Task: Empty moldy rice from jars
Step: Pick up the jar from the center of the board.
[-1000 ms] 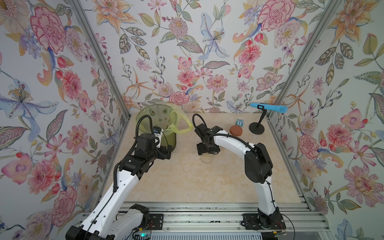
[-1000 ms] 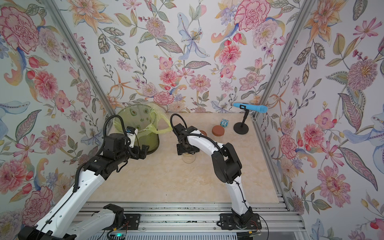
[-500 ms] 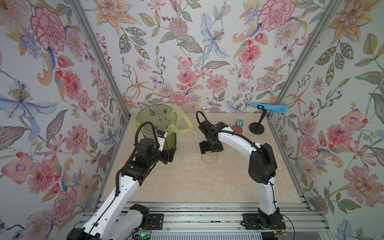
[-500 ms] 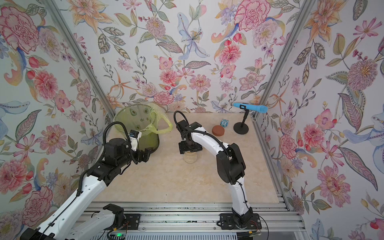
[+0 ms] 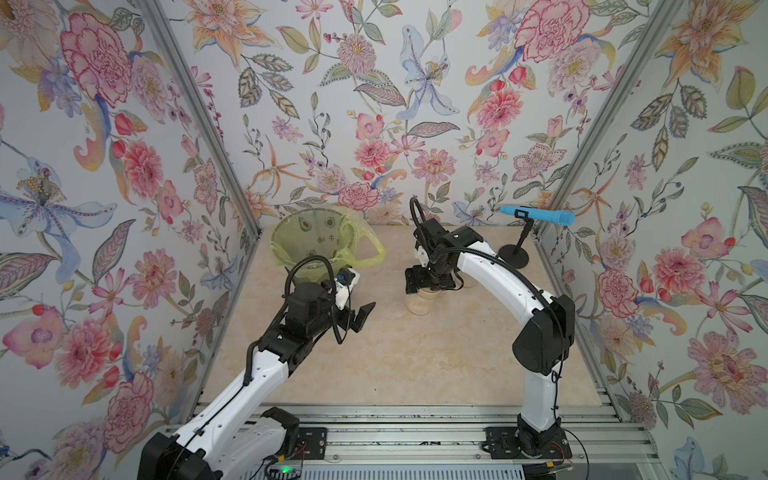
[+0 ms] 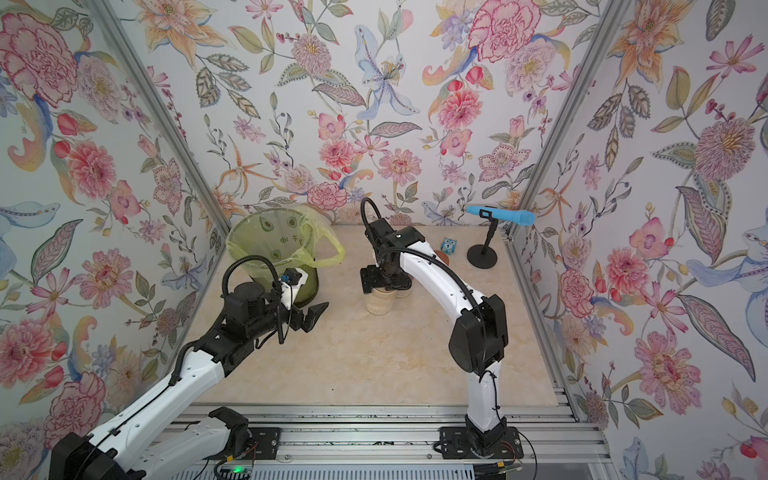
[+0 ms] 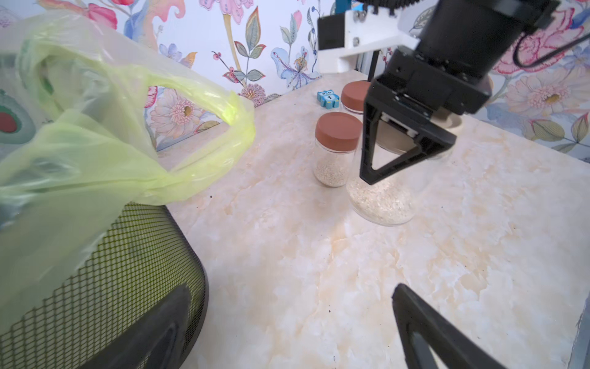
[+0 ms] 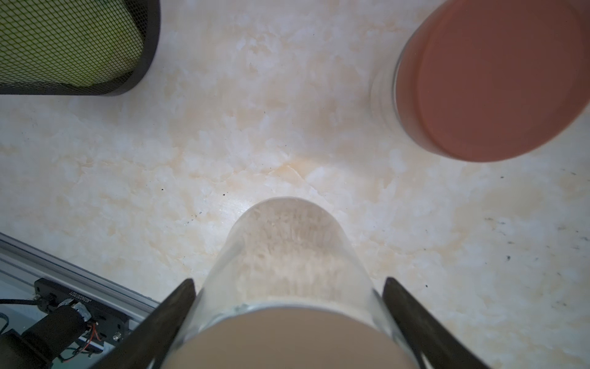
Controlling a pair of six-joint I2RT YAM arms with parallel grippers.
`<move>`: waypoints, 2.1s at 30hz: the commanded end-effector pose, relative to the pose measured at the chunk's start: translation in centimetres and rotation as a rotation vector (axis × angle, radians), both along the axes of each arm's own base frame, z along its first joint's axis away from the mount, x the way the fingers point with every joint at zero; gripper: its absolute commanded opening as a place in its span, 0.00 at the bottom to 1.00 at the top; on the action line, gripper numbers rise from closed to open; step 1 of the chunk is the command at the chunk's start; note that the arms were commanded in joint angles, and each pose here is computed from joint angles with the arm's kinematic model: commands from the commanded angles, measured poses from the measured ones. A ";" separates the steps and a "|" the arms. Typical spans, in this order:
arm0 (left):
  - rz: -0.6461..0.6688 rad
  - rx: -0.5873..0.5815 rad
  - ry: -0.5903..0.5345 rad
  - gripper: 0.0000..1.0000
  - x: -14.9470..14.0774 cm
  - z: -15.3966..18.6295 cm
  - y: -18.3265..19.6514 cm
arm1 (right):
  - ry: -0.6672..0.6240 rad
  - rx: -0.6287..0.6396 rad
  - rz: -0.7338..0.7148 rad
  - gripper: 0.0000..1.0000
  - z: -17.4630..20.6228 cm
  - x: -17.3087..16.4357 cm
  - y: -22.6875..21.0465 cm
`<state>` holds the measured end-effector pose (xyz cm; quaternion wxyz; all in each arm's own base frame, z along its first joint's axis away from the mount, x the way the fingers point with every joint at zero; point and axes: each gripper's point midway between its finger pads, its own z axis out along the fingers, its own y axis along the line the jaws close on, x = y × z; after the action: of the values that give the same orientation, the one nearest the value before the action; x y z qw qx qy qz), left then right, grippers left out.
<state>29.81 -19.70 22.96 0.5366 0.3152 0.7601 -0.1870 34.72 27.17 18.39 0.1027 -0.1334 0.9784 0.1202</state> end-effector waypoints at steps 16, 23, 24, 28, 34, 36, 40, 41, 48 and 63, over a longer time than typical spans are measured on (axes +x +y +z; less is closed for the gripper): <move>-0.163 0.070 -0.130 1.00 -1.3 -0.3 -6.3 | -0.005 0.281 0.098 0.05 8.7 -3.3 2.0; -0.206 0.049 -0.145 1.00 -1.2 0.0 -7.9 | 0.030 0.358 0.140 0.03 9.8 -4.6 3.2; -0.210 0.042 -0.153 1.00 -1.2 0.2 -8.1 | 0.042 0.372 0.145 0.03 9.9 -4.9 3.4; -0.210 0.027 -0.167 1.00 -0.9 0.6 -8.4 | 0.083 0.418 0.166 0.02 10.2 -5.7 3.9; -0.212 0.019 -0.176 1.00 -0.6 0.7 -8.7 | 0.143 0.493 0.188 0.00 10.7 -6.6 4.4; -0.212 0.020 -0.182 1.00 -0.5 0.7 -8.8 | 0.165 0.509 0.192 0.00 10.6 -6.8 4.6; -0.207 0.012 -0.192 1.00 -0.3 1.0 -8.9 | 0.207 0.547 0.207 0.00 10.6 -7.5 5.3; -0.209 0.013 -0.190 1.00 -0.2 0.9 -9.0 | 0.213 0.551 0.210 0.00 10.6 -7.6 5.4; -0.203 0.009 -0.200 1.00 0.1 1.3 -9.1 | 0.249 0.568 0.222 0.00 10.0 -8.1 6.0; -0.174 0.006 -0.219 0.99 0.5 1.8 -8.8 | 0.272 0.535 0.224 0.01 8.6 -8.7 6.2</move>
<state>29.12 -28.50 21.65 0.5529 0.4197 0.6892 -0.2079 28.77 33.34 24.68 0.0059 -0.1814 0.9091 0.3750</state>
